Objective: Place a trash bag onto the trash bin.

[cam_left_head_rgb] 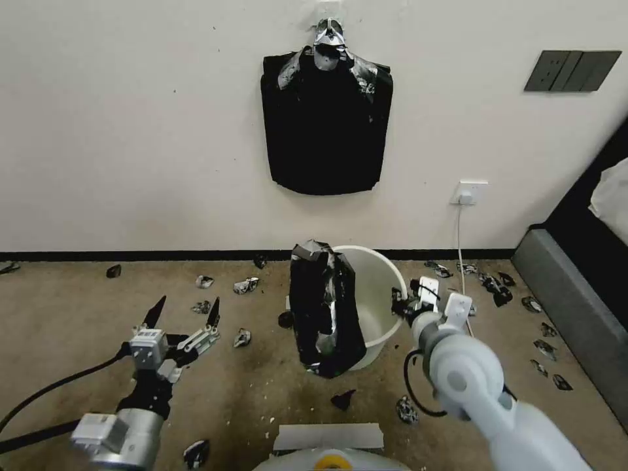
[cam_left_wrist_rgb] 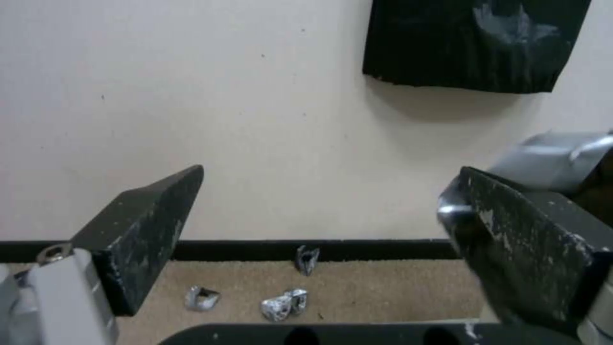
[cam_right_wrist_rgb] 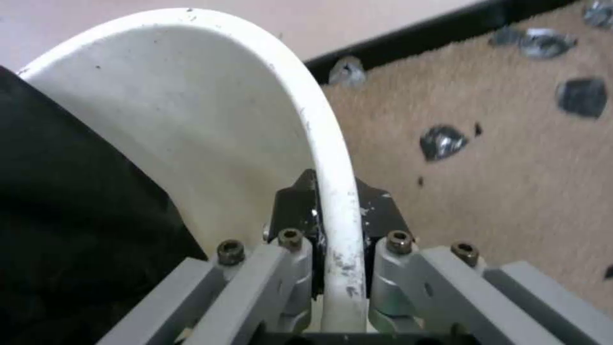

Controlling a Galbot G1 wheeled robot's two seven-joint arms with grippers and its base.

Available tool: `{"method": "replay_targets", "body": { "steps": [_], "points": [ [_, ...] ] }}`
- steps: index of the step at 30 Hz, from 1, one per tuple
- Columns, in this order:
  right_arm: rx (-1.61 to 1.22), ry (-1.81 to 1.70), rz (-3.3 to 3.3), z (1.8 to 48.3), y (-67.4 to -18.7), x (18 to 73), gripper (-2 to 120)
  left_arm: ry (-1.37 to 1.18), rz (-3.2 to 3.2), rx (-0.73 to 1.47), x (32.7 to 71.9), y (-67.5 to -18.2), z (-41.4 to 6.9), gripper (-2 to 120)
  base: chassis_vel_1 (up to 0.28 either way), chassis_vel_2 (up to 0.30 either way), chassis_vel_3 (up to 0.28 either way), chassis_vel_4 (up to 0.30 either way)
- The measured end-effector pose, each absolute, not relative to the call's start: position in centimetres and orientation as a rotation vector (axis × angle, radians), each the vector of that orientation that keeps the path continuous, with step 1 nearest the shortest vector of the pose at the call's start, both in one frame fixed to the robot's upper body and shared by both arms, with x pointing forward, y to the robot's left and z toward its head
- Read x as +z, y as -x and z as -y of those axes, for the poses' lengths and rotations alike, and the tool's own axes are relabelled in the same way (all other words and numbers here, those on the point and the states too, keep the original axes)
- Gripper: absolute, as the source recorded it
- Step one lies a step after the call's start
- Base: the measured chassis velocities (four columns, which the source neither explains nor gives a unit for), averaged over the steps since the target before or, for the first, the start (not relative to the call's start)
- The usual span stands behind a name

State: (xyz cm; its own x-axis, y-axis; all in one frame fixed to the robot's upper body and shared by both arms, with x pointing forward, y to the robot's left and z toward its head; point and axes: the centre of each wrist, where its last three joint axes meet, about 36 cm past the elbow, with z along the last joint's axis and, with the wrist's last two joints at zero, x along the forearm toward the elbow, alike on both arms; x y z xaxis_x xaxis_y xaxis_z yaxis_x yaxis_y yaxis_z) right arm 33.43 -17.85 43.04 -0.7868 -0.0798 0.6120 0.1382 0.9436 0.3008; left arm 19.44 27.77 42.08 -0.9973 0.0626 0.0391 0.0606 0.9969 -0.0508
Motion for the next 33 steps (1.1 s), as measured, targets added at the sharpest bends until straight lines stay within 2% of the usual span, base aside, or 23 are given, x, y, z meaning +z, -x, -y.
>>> {"method": "replay_targets", "body": {
  "steps": [16,19,20,22,24,26,27,29,30,33],
  "points": [
    [-0.463,0.083,2.411,15.6,-32.8,39.3,7,0.091,3.091,0.092,41.8,-19.4,-27.5,100,0.000,0.000,0.000,0.000],
    [-0.460,0.080,2.411,15.5,-32.5,39.4,18,0.096,3.089,0.097,41.8,-19.3,-27.4,100,0.000,0.000,0.000,0.000],
    [-0.460,0.080,2.411,15.5,-32.5,39.4,18,0.096,3.089,0.097,41.8,-19.3,-27.4,100,0.000,0.000,0.000,0.000],
    [-0.450,0.073,2.422,15.7,-32.4,39.8,29,0.098,3.086,0.106,41.6,-19.3,-27.2,100,0.000,0.000,0.000,0.000],
    [-0.439,0.070,2.429,15.9,-32.3,40.0,32,0.100,3.084,0.111,41.6,-19.3,-27.1,100,0.000,0.000,0.000,0.000],
    [-0.400,0.037,2.458,16.4,-31.7,40.5,43,0.103,3.082,0.120,41.4,-19.3,-26.8,100,0.000,0.000,0.000,0.000],
    [-0.400,0.037,2.458,16.4,-31.7,40.5,43,0.103,3.082,0.120,41.4,-19.3,-26.8,100,0.000,0.000,0.000,0.000],
    [-0.367,0.005,2.514,16.9,-31.3,41.8,53,0.102,3.081,0.129,41.3,-19.3,-26.6,100,0.000,0.000,0.000,0.000],
    [-0.367,0.005,2.514,16.9,-31.3,41.8,53,0.102,3.081,0.129,41.3,-19.3,-26.6,100,0.000,0.000,0.000,0.000],
    [-0.290,-0.082,2.631,17.6,-30.1,44.6,68,0.100,3.082,0.134,41.2,-19.4,-26.5,100,0.000,0.000,0.000,0.000]
  ]
}}
